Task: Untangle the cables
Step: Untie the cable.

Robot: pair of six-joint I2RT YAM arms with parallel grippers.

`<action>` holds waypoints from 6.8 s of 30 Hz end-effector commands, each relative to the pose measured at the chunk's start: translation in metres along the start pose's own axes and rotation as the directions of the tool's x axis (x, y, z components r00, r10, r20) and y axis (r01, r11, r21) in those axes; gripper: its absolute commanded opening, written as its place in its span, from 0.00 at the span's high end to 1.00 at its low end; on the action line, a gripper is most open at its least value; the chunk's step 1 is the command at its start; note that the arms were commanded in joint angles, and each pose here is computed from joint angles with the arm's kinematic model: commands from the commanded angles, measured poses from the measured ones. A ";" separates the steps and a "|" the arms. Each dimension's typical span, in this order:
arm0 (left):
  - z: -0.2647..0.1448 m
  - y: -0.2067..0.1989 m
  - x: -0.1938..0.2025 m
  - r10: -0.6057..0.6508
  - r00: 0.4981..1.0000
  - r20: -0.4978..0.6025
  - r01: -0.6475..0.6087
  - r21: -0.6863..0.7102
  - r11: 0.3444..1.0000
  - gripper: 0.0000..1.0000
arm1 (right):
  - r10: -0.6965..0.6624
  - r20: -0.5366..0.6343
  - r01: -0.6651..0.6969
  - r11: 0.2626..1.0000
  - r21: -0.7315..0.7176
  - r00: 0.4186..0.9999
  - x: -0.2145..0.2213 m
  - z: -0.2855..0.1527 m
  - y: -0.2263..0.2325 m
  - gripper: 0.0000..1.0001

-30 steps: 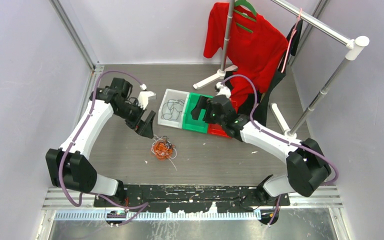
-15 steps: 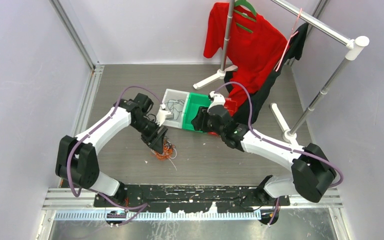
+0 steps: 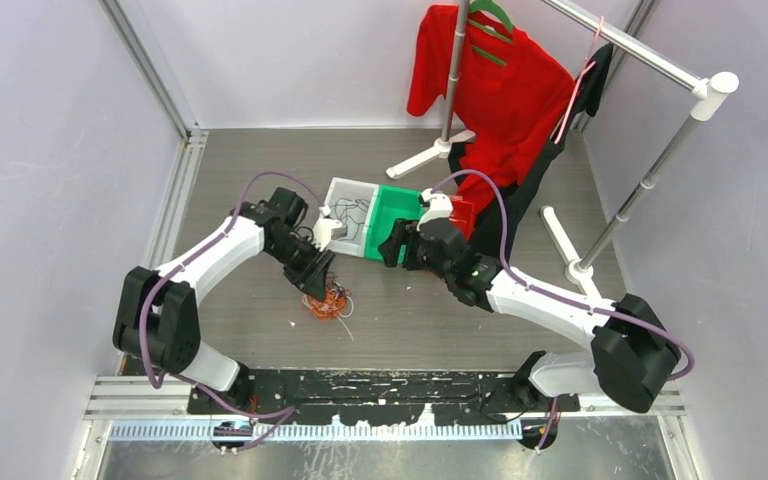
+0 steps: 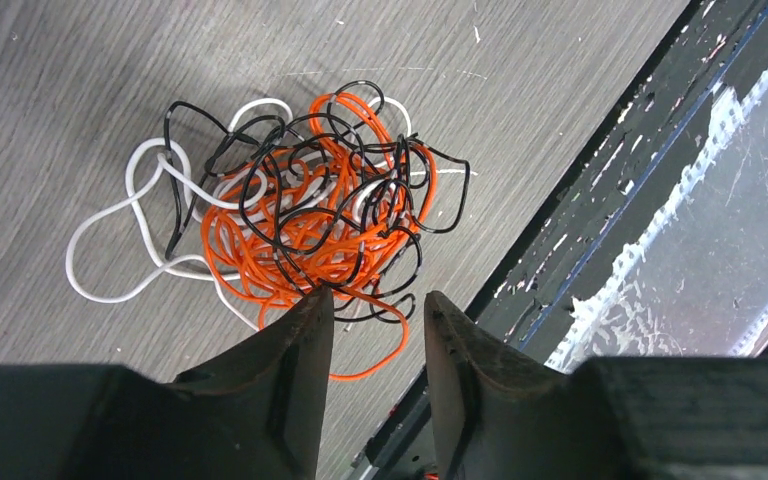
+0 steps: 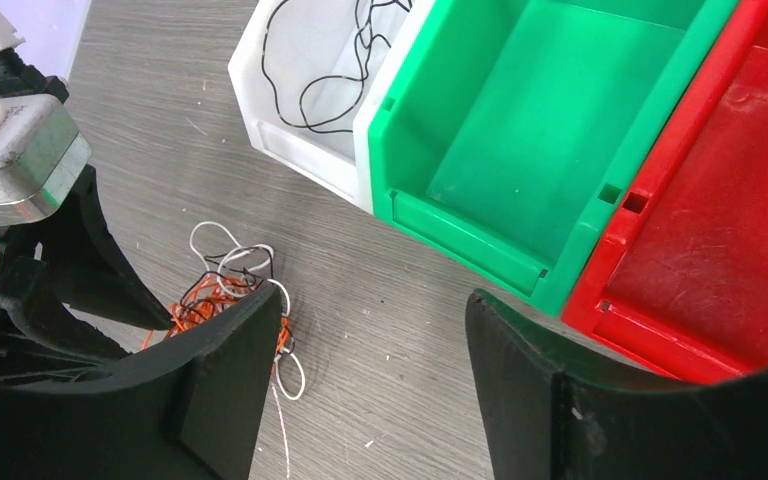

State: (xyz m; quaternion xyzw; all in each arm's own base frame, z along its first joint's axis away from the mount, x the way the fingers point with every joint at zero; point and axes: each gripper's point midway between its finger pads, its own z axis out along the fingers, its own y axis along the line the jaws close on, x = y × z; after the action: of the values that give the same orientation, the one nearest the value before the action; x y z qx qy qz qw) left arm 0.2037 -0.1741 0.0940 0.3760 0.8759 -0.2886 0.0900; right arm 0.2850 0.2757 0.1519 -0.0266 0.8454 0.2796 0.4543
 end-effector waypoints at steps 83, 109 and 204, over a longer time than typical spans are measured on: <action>-0.217 -0.112 -0.093 0.311 0.897 0.315 -0.248 -0.225 0.942 1.00 | -0.260 0.209 0.334 0.743 -0.580 0.943 0.036 0.027 0.200 0.14; -0.378 -0.169 -0.168 0.615 0.436 0.657 -0.162 -0.615 0.772 1.00 | -0.184 0.024 0.169 0.833 -0.526 0.983 0.118 0.051 0.146 0.37; -0.110 -0.070 0.000 0.341 0.914 0.218 -0.307 -0.175 0.936 0.61 | -0.258 0.036 0.187 0.589 -0.786 0.965 0.023 -0.038 0.202 0.99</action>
State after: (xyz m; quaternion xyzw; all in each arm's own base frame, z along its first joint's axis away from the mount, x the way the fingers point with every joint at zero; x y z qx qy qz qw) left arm 0.1636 -0.1454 0.2229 0.4677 0.8037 -0.2370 0.2814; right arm 0.1875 0.4221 0.2015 -0.3314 0.6868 0.5240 0.3795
